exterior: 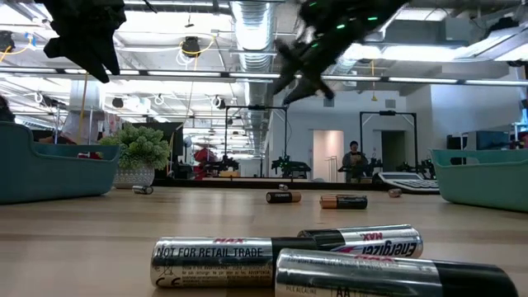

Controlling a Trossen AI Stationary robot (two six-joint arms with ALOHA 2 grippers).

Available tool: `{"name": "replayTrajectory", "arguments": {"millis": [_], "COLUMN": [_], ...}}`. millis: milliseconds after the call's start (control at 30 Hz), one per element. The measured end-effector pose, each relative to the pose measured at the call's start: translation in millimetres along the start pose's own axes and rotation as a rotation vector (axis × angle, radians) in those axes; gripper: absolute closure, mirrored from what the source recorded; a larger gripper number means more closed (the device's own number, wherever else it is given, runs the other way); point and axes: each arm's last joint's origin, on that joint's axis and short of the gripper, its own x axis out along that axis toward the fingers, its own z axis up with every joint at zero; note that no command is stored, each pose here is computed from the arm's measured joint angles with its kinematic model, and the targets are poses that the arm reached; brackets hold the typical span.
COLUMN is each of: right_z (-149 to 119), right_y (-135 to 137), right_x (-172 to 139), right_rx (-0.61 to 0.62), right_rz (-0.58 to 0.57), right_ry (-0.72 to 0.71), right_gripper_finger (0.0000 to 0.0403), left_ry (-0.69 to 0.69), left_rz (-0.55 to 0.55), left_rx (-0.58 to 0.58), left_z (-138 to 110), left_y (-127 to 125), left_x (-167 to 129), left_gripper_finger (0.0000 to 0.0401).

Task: Sort batteries
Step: Put the silver battery into the blue bin

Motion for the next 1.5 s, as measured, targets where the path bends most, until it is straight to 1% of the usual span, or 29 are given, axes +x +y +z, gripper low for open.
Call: {"name": "replayTrajectory", "arguments": {"millis": [100, 233, 367, 500, 567, 667, 767, 867, 967, 1100, 1167, 1233, 1300, 1500], "right_z": [19.5, 34.4, 36.9, 34.0, 28.4, 17.7, 6.1, -2.4, 0.5, 2.5, 3.4, 4.1, 5.2, 0.4], "right_y": [1.0, -12.8, -34.5, -52.2, -60.2, -73.1, -86.0, -98.7, -105.9, -110.7, -114.3, -116.7, -119.9, -130.1], "right_x": [28.3, 65.9, 99.2, 125.0, 138.7, 153.9, 166.1, 174.9, 176.6, 176.0, 175.0, 174.5, 173.8, 177.5], "right_rx": [-0.037, -0.016, 0.014, 0.044, 0.064, 0.143, 0.188, 0.201, 0.234, 0.245, 0.25, 0.256, 0.266, 0.259], "right_rz": [-0.078, -0.198, -0.293, -0.354, -0.356, -0.312, -0.33, -0.357, -0.322, -0.326, -0.33, -0.33, -0.323, -0.319], "right_ry": [0.114, 0.281, 0.426, 0.513, 0.549, 0.603, 0.664, 0.705, 0.704, 0.7, 0.706, 0.708, 0.712, 0.753], "right_gripper_finger": [0.019, 0.0164, 0.0147, 0.0143, 0.0143, 0.0143, 0.0143, 0.0143, 0.0143, 0.0145, 0.0154, 0.0174, 0.0205, 0.0314], "left_ry": [0.0, -0.001, -0.003, -0.004, -0.004, -0.009, -0.013, -0.013, -0.016, -0.028, -0.03, -0.03, -0.03, -0.031], "left_rz": [0.0, 0.002, 0.003, 0.005, 0.005, 0.009, 0.012, 0.012, 0.014, 0.022, 0.023, 0.024, 0.024, 0.025], "left_rx": [-0.007, -0.014, -0.015, -0.014, -0.015, -0.014, -0.015, -0.015, -0.019, -0.028, -0.032, -0.035, -0.035, -0.044], "left_z": [0.0, 0.0, 0.1, 0.1, 0.1, 0.3, 0.3, 0.3, 0.5, 0.9, 1.0, 1.0, 1.0, 1.0], "left_y": [0.1, 0.1, 0.1, 0.2, 0.2, 0.3, 0.4, 0.4, 0.5, 0.7, 0.7, 0.7, 0.7, 0.7], "left_x": [-0.1, 0.0, 0.0, 0.0, 0.0, 0.0, -0.1, -0.1, -0.1, -0.1, -0.1, -0.1, -0.1, -0.1], "left_gripper_finger": [0.0228, 0.0228, 0.0228, 0.0228, 0.0228, 0.0228, 0.0228, 0.0228, 0.0228, 0.0228, 0.0228, 0.0228, 0.0228, 0.0228]}}
